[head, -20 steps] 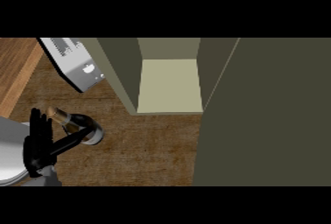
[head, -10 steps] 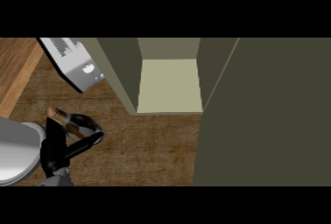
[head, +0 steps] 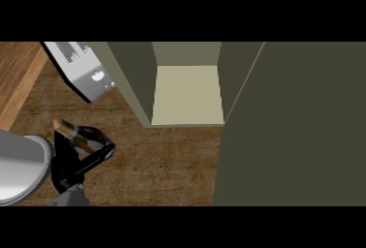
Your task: Pick up the wine, place it into the cabinet and close the cabinet
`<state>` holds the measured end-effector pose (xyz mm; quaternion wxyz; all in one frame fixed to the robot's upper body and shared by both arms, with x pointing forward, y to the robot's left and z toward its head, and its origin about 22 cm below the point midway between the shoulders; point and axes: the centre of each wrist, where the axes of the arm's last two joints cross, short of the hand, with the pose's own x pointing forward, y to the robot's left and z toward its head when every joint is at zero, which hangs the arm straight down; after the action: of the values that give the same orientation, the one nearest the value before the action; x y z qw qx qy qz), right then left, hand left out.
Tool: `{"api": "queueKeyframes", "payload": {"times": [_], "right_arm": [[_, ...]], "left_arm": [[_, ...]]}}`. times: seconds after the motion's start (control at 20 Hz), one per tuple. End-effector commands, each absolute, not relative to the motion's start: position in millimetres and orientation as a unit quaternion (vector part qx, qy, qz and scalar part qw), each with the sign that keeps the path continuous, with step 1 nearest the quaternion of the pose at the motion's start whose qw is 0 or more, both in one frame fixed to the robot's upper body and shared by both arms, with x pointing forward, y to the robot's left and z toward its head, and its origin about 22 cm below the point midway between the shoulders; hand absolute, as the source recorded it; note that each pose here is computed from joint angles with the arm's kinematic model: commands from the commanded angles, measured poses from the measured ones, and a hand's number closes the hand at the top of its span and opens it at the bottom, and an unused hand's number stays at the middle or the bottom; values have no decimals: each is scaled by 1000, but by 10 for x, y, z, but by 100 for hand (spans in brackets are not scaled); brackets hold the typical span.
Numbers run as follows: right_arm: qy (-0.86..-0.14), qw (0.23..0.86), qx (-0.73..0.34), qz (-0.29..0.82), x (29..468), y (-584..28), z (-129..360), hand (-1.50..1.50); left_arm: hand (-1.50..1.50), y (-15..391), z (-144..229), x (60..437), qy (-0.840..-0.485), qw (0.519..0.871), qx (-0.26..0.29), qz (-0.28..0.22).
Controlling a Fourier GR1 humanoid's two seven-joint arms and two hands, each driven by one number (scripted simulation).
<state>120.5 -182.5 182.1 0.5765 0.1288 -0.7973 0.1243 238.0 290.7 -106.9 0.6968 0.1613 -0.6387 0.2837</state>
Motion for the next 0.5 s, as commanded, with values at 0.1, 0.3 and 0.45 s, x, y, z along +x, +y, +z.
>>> {"api": "queueKeyframes", "payload": {"times": [0.1, 0.3, 0.45], "right_arm": [[-822, 540, 139, 111, 927, -1892, 2006, -150], [-819, 542, 141, 125, 826, -1982, 2144, -150], [-820, 539, 139, 132, 800, -2025, 2139, -150]], "left_arm": [[-150, 2818, -1156, 2581, -651, 665, 139, 339], [-150, 2912, -1153, 2559, -654, 661, 118, 348], [-150, 2853, -1270, 2456, -660, 657, 104, 349]]}}
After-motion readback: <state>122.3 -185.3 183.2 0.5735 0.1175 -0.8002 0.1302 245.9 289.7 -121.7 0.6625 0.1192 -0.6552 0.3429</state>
